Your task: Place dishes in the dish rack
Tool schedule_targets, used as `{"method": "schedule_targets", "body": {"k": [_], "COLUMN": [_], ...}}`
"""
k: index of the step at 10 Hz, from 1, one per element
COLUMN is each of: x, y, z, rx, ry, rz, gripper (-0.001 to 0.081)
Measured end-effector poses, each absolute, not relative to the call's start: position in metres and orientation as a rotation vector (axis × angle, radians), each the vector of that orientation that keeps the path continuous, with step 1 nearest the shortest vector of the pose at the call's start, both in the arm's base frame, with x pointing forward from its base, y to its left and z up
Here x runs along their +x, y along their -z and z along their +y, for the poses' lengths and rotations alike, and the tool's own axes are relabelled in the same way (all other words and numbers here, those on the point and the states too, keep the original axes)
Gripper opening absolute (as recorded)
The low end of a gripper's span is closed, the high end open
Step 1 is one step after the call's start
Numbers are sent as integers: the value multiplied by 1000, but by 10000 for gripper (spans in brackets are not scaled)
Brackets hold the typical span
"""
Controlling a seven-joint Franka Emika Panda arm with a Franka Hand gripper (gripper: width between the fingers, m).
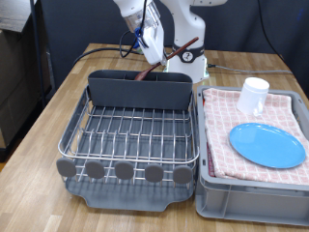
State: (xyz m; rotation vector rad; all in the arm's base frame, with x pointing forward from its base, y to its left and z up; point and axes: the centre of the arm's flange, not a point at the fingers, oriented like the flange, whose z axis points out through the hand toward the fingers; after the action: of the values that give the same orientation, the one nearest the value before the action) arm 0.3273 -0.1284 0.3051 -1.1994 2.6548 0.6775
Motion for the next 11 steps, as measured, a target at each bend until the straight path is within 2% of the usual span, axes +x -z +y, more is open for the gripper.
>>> {"method": "schedule_targets", "body": {"k": [5,7,8,9,10,11], "x": [336,338,340,343,346,350], "y": [-290,-288,-287,-286,-286,-288], "z": [-140,-137,-136,-134,-130,-124], "rx": [-1186,-1191,-1193,-1204,-1219,-1232], "ry": [-615,-596,-583,-548,-492,-430], "rz": [2695,2704,2709,2729,2764,2804], "gripper": [92,408,408,574,574,717]}}
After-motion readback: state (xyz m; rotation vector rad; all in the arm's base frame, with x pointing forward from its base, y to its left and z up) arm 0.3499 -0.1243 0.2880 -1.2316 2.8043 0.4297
